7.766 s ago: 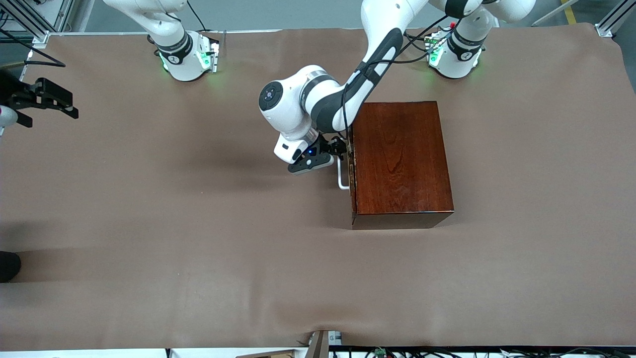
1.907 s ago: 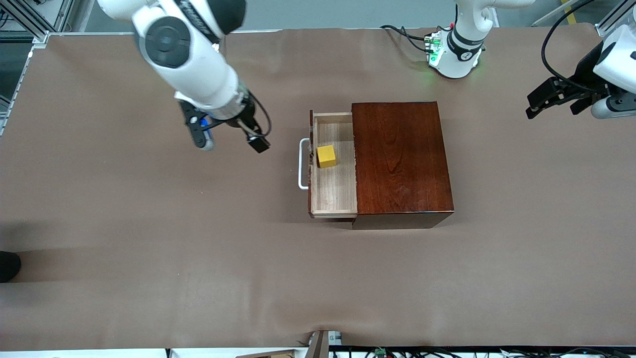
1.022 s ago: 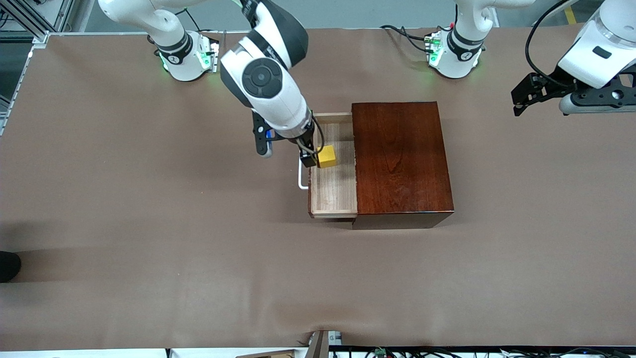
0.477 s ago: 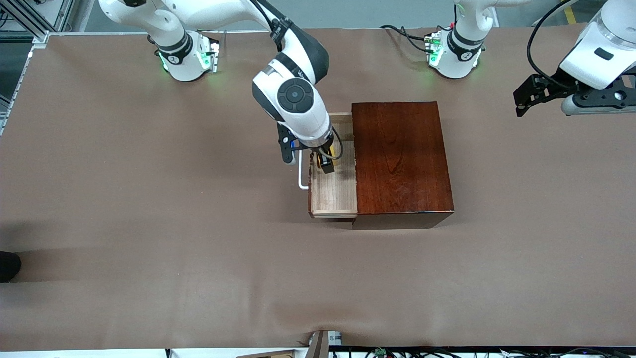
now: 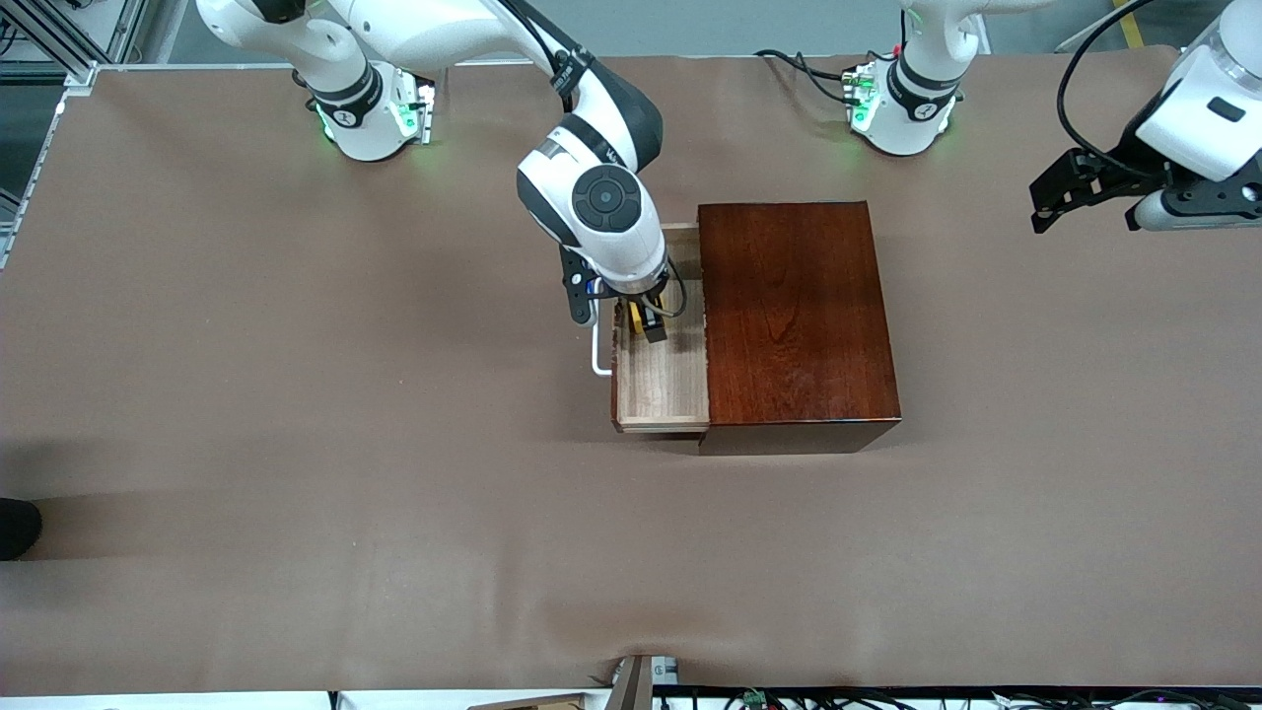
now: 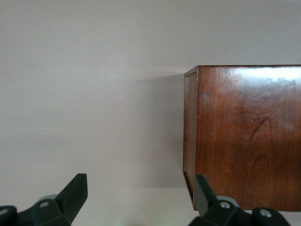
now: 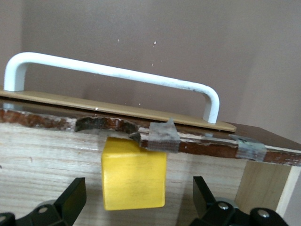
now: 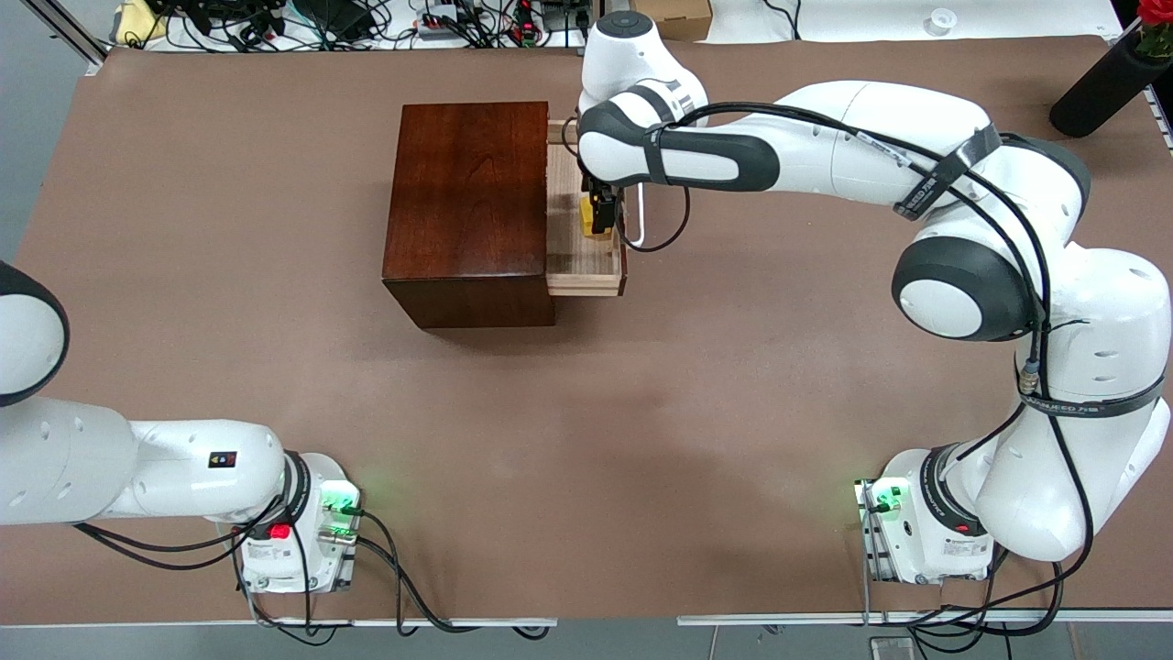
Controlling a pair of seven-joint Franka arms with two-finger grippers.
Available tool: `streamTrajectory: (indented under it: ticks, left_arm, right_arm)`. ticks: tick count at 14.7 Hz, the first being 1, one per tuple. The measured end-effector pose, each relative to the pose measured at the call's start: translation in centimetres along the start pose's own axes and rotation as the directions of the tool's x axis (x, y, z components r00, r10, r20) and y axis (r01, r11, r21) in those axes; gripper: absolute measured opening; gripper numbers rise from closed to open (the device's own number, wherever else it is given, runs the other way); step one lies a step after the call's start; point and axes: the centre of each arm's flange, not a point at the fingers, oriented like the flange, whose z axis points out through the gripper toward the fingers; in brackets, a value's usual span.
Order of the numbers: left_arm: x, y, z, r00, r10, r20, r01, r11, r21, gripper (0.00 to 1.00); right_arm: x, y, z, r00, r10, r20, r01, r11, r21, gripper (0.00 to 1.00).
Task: Open drawer, take yellow block, close drawer
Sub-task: 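Lower the right gripper and grasp the yellow cube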
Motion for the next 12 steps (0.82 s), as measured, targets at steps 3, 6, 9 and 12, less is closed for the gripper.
streamTrajectory:
  ticks: [3, 6, 9, 12]
  left_arm:
    - [0.0, -0.1, 0.0, 1.000, -0.001, 0.004, 0.001, 1.000, 0.001, 1.00]
    - [-0.1, -0.1, 0.2, 1.000, -0.001, 0.012, 0.001, 1.000, 0.002, 1.00]
    - [-0.2, -0.2, 0.2, 1.000, -0.003, 0.019, 0.003, 1.000, 0.003, 1.00]
    - [-0.1, -1.0, 0.3, 1.000, -0.019, 0.021, 0.019, 1.000, 0.003, 1.00]
  right_arm:
    - [-0.5, 0.7, 0.9, 0.999, -0.026, -0.043, 0.026, 1.000, 0.004, 1.00]
    - [-1.0, 1.2, 1.7, 0.997, -0.034, -0.067, 0.035, 0.999, 0.005, 1.00]
    - [-0.8, 1.0, 1.7, 0.994, -0.051, -0.095, 0.053, 0.998, 0.022, 0.88]
    - [-1.0, 1.0, 1.5, 0.994, -0.057, -0.098, 0.061, 0.998, 0.033, 0.56]
